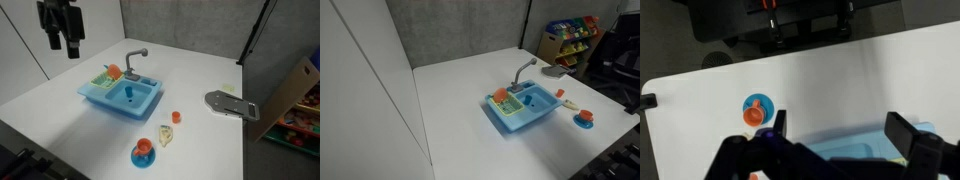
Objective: Put the bottle on the sink
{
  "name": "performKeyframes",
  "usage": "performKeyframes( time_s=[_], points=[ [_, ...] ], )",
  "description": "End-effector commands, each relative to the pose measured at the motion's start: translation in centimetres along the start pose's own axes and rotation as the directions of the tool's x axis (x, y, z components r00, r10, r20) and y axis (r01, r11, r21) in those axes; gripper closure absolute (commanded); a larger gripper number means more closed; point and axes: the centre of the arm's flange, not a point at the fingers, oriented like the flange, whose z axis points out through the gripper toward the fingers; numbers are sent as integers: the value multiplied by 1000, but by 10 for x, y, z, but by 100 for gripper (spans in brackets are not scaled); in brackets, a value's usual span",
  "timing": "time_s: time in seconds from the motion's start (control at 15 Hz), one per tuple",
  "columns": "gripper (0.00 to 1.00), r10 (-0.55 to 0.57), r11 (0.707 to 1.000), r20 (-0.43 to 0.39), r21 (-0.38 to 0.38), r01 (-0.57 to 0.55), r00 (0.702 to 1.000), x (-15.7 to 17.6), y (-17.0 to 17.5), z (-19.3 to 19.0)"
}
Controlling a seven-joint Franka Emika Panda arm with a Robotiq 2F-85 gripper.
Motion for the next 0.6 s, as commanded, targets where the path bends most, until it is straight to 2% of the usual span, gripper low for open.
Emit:
performKeyframes(
  time_s=[0.0, 0.53],
  points=[
    [0, 0, 1000, -1, 0, 0, 1000, 0, 0, -1],
    [0, 23, 1000, -9, -2, -23, 1000, 3, -3, -3]
  ],
)
